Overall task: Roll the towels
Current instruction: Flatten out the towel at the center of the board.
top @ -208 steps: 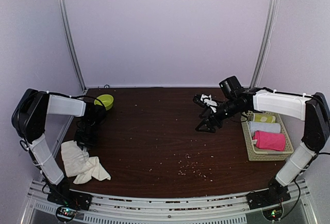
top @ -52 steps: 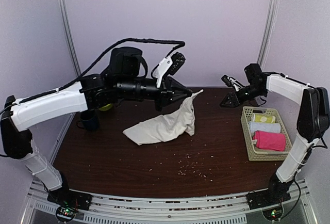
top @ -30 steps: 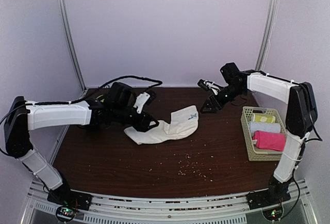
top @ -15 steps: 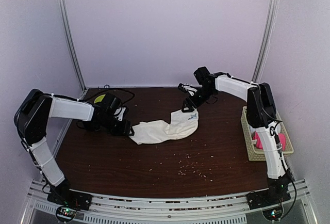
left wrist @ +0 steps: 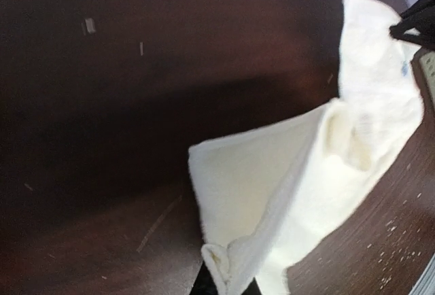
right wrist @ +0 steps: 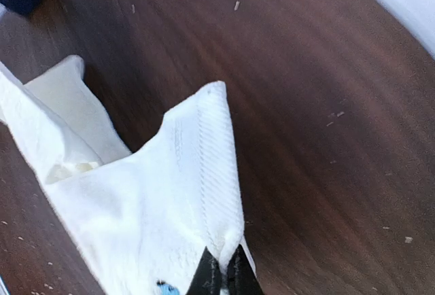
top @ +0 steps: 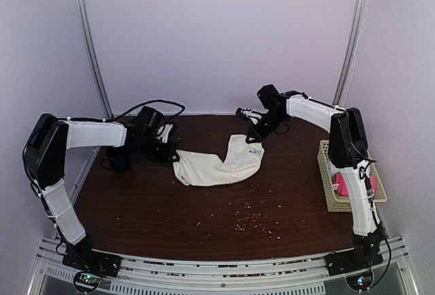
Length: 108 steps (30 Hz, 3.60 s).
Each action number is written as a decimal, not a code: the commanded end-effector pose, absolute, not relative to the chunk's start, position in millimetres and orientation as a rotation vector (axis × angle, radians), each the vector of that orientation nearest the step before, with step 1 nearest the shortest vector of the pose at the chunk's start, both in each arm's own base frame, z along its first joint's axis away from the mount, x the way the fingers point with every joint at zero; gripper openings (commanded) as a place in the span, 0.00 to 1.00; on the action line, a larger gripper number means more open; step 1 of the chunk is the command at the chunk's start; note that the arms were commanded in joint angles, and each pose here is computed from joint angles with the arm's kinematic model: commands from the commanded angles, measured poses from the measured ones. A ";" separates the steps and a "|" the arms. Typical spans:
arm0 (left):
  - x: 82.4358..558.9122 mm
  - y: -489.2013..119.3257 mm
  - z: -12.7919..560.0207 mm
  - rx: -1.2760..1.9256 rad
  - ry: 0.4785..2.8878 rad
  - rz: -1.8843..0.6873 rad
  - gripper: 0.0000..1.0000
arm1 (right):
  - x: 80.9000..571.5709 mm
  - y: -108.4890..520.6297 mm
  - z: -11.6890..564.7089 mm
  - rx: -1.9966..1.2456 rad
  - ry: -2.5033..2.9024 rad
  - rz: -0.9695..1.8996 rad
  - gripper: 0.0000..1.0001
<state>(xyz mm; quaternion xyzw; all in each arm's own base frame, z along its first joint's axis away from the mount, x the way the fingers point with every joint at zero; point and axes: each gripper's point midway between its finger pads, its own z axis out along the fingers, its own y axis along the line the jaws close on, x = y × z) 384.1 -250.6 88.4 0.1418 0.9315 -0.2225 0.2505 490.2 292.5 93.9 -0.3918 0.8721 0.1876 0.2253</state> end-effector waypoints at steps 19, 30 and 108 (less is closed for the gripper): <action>226.4 -250.1 150.1 0.932 2.469 -0.757 0.40 | 247.7 164.4 116.3 -1.663 2.046 0.611 0.55; 298.9 -215.4 110.9 0.560 2.623 -0.482 0.47 | 349.8 176.6 145.1 -1.118 2.232 0.538 0.57; 228.1 -338.0 161.5 1.221 2.294 -0.740 0.06 | 424.8 182.2 209.4 -0.844 2.219 0.630 0.00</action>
